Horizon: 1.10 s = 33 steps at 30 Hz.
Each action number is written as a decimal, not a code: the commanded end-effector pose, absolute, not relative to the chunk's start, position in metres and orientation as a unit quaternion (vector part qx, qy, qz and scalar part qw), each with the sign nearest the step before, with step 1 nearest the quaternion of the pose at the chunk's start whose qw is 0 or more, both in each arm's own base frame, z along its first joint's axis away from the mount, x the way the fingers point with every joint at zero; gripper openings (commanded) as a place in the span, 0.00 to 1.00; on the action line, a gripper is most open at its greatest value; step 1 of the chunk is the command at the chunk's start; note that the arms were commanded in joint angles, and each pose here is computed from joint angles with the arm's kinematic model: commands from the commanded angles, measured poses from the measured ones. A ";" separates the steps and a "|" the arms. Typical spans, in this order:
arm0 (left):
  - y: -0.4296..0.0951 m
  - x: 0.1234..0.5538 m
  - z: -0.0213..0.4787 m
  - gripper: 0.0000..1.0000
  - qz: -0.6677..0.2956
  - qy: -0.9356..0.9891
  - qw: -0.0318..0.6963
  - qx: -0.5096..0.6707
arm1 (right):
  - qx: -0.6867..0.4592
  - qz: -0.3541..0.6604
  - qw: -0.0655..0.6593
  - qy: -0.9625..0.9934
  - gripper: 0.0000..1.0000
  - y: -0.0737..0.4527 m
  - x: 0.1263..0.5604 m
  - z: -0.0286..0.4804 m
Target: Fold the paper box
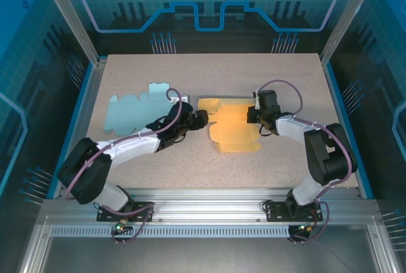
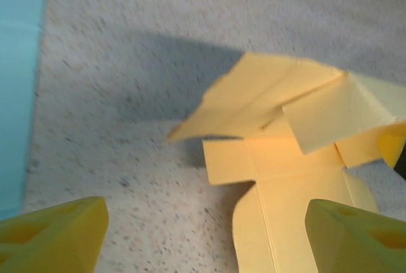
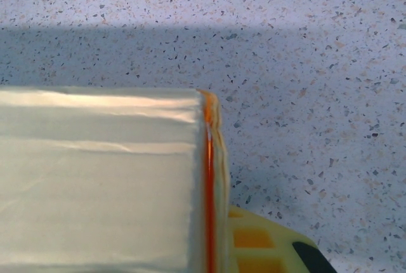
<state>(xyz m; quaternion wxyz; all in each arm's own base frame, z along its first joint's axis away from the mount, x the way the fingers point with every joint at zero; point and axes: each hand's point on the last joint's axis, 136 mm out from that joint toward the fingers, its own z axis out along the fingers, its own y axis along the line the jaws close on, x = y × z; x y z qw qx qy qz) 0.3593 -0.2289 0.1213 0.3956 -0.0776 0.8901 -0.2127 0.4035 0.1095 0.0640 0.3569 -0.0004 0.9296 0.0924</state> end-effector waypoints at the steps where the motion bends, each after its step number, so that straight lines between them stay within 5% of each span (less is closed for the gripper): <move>1: -0.261 0.354 0.101 0.82 -0.287 0.890 0.342 -0.095 | -0.004 0.103 0.356 0.929 0.00 0.115 0.404 0.063; 16: -0.295 0.385 0.064 0.81 -0.307 0.891 0.322 -0.096 | -0.005 0.104 0.359 0.928 0.00 0.115 0.404 0.063; 33: -0.328 0.405 0.086 0.54 -0.349 0.865 0.358 -0.040 | -0.006 0.106 0.358 0.927 0.00 0.116 0.404 0.063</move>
